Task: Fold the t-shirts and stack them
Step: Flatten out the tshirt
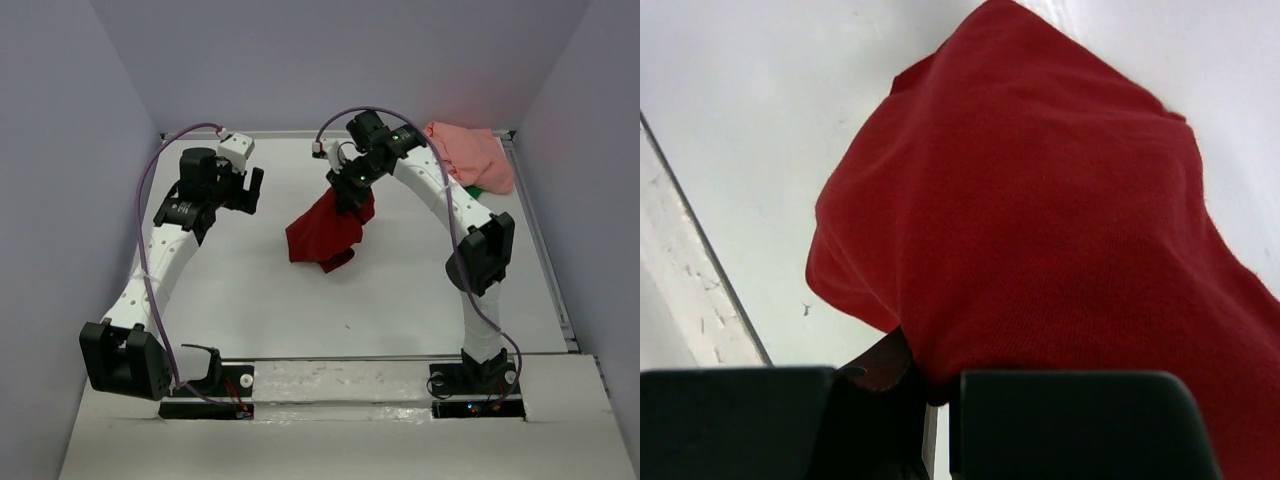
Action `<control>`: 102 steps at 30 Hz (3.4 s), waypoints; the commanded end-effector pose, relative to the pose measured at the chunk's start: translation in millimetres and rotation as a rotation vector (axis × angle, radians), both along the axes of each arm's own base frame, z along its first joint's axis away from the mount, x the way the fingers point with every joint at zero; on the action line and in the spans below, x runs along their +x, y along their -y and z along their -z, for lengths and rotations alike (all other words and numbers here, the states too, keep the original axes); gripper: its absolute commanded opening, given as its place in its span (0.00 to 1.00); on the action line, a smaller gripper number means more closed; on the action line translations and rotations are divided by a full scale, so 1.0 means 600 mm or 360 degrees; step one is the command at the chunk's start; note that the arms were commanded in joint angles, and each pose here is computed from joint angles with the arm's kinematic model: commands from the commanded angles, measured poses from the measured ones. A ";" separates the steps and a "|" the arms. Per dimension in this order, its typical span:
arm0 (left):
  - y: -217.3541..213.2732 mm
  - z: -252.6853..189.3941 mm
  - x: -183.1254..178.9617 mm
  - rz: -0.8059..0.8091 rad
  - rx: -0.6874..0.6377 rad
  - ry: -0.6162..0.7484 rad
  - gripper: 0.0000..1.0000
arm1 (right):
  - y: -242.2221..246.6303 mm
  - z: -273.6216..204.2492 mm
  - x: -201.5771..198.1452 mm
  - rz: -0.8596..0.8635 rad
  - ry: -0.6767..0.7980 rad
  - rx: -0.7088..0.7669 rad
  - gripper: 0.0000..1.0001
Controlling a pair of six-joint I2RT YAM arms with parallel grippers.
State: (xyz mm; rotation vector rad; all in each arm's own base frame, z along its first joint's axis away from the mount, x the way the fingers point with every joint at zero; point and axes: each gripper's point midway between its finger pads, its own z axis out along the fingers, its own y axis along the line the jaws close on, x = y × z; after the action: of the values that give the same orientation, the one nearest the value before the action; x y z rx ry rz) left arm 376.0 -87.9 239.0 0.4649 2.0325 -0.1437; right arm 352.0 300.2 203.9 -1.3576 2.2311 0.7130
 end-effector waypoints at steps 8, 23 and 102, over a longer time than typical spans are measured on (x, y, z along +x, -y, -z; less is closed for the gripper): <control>-0.008 -0.036 0.005 -0.0039 -0.0009 0.0108 0.91 | -0.058 -0.128 -0.059 -0.0202 0.0231 0.0225 0.00; -0.002 -0.035 0.001 -0.0008 -0.0029 0.0098 0.97 | 0.143 0.085 0.078 0.0371 0.0322 -0.0440 1.00; 0.033 0.046 -0.019 0.0173 -0.0048 -0.0089 0.99 | 0.040 0.187 0.242 0.0330 0.0016 0.0135 0.86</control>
State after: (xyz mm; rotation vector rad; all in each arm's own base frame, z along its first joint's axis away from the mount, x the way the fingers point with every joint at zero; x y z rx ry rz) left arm 359.8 -102.3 198.0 0.5360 2.1088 -0.2435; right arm 490.8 251.8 69.7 -1.0427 2.3691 0.6686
